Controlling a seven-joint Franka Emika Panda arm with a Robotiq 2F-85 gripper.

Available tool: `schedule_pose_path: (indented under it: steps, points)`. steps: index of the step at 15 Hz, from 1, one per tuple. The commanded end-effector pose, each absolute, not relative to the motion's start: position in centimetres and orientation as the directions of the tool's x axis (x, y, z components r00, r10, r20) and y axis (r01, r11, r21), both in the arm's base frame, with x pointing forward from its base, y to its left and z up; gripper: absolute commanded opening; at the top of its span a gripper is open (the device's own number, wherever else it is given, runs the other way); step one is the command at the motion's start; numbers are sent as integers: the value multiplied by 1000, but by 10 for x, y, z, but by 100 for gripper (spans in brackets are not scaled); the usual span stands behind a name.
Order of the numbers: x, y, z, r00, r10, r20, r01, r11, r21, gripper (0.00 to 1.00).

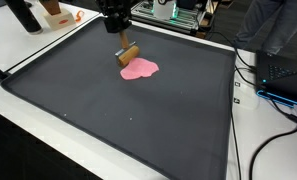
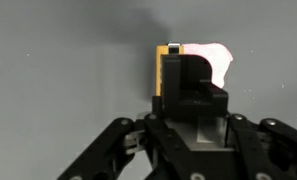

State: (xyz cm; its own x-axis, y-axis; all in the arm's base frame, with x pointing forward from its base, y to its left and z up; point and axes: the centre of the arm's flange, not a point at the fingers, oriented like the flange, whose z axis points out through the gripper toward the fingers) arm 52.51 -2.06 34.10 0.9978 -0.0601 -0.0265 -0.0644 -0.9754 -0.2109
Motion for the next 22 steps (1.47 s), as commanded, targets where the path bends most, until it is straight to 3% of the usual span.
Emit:
schedule_pose_path:
  steps: [1,22]
  points:
    - [515,-31,333,989,-141,-33,-145,-966,-215,23]
    - [518,-37,299,944,-303,-134,-329,-906,-268,23]
